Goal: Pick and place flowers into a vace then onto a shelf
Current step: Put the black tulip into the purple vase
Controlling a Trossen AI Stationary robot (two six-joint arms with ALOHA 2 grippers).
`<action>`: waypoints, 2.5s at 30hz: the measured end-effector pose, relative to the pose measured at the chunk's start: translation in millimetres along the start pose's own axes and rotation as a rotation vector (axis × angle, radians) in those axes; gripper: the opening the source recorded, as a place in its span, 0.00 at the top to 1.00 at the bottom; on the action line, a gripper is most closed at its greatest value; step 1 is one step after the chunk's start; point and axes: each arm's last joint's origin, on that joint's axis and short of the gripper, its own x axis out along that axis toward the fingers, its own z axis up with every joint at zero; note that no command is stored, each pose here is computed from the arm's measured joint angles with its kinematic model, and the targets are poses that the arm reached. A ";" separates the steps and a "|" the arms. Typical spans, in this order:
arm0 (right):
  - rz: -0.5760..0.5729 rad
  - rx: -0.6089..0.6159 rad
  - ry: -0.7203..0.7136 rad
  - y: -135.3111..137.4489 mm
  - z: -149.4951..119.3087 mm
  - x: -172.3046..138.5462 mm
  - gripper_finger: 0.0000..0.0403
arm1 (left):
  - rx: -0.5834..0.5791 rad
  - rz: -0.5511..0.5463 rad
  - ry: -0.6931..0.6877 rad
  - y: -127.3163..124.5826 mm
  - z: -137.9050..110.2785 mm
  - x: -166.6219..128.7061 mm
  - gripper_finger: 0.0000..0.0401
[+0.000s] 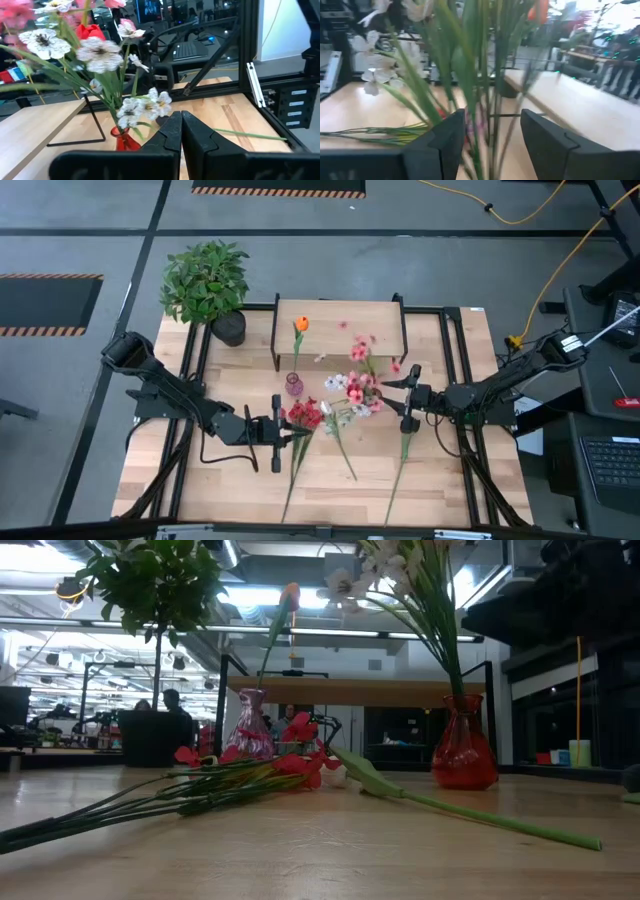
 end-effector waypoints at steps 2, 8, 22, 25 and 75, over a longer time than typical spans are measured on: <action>-0.030 -0.020 -0.001 -1.9 2.1 -1.9 0.52 | 0.000 -0.006 -0.001 -1.5 0.2 -1.0 0.99; -0.055 -0.011 -0.041 -7.3 11.4 -7.0 0.52 | 0.001 0.011 0.002 -2.4 0.2 -2.0 1.00; 0.007 -0.031 -0.145 -6.2 28.6 -20.9 0.63 | 0.062 0.132 0.091 0.9 -8.5 -3.0 0.99; -0.039 -0.029 -0.125 -5.2 32.1 -20.7 0.73 | 0.093 0.127 0.125 2.6 -9.0 -6.1 1.00; -0.541 0.567 1.237 165.6 83.6 15.0 0.99 | 0.163 -0.086 0.308 21.3 -39.2 -58.2 0.99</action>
